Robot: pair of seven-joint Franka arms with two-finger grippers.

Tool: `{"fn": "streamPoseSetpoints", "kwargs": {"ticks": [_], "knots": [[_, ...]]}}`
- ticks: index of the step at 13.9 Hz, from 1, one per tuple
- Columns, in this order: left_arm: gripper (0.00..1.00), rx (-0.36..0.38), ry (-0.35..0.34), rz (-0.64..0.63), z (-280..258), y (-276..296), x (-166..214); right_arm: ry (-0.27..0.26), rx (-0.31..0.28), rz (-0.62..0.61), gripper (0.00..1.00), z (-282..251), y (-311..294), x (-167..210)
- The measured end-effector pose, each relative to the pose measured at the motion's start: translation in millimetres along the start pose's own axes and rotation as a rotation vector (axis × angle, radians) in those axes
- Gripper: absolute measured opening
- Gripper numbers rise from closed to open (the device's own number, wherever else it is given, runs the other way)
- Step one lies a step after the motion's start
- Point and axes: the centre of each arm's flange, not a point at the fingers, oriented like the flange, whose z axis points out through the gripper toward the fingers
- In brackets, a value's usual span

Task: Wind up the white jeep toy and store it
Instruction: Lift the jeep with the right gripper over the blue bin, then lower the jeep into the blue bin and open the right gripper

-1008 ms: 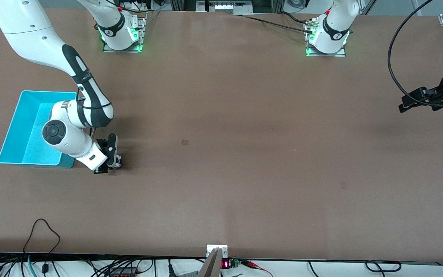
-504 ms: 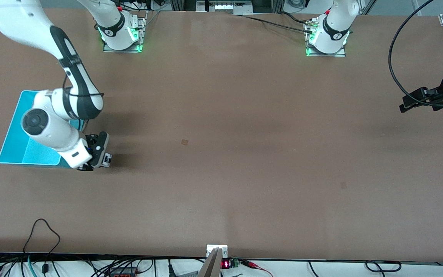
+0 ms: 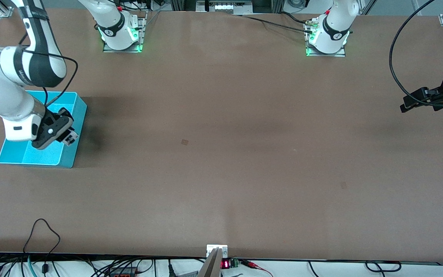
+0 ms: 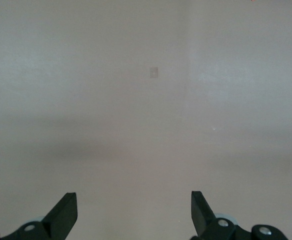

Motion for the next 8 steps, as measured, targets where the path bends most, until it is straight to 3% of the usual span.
{"fn": "streamPoseSetpoints", "kwargs": {"ticks": [6,8], "knots": [[1.00,0.000,0.003,0.000,0,0,0,-0.051,0.025,0.390,0.55,26,59,-122],[1.00,0.000,0.009,0.000,-1,0,1,-0.056,0.022,0.510,0.55,48,66,-140]]}}
